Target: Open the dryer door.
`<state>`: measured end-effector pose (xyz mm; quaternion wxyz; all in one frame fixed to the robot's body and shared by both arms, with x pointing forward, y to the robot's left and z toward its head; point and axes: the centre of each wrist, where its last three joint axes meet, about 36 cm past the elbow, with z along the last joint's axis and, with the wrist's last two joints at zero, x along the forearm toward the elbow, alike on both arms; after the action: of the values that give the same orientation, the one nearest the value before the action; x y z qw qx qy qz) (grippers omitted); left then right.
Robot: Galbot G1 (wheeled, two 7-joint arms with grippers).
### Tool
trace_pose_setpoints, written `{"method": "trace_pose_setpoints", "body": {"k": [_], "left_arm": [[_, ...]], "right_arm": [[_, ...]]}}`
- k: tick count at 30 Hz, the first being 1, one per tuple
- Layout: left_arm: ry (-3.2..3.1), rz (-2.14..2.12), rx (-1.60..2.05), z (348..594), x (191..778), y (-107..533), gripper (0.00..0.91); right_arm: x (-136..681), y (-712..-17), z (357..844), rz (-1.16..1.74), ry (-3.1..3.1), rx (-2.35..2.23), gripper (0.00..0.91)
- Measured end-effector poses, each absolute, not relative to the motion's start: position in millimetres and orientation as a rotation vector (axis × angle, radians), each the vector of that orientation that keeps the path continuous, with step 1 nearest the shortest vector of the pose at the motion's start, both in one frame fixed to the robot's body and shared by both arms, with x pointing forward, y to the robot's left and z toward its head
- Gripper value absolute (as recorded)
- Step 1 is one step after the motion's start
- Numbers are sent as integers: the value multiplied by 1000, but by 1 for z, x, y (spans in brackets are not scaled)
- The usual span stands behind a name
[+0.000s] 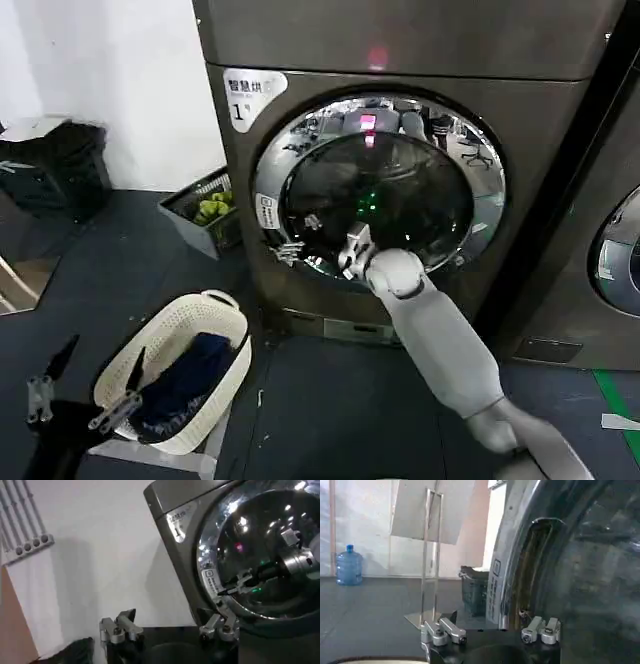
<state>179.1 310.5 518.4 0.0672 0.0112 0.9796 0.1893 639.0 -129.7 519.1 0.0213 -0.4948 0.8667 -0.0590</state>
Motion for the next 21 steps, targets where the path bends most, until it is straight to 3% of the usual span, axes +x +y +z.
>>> {"method": "trace_pose_setpoints", "body": {"k": [21], "left_arm": [[3126, 388, -38, 533, 179, 335, 907]], "right_arm": [[632, -167, 521, -216, 2430, -1909, 907]]}}
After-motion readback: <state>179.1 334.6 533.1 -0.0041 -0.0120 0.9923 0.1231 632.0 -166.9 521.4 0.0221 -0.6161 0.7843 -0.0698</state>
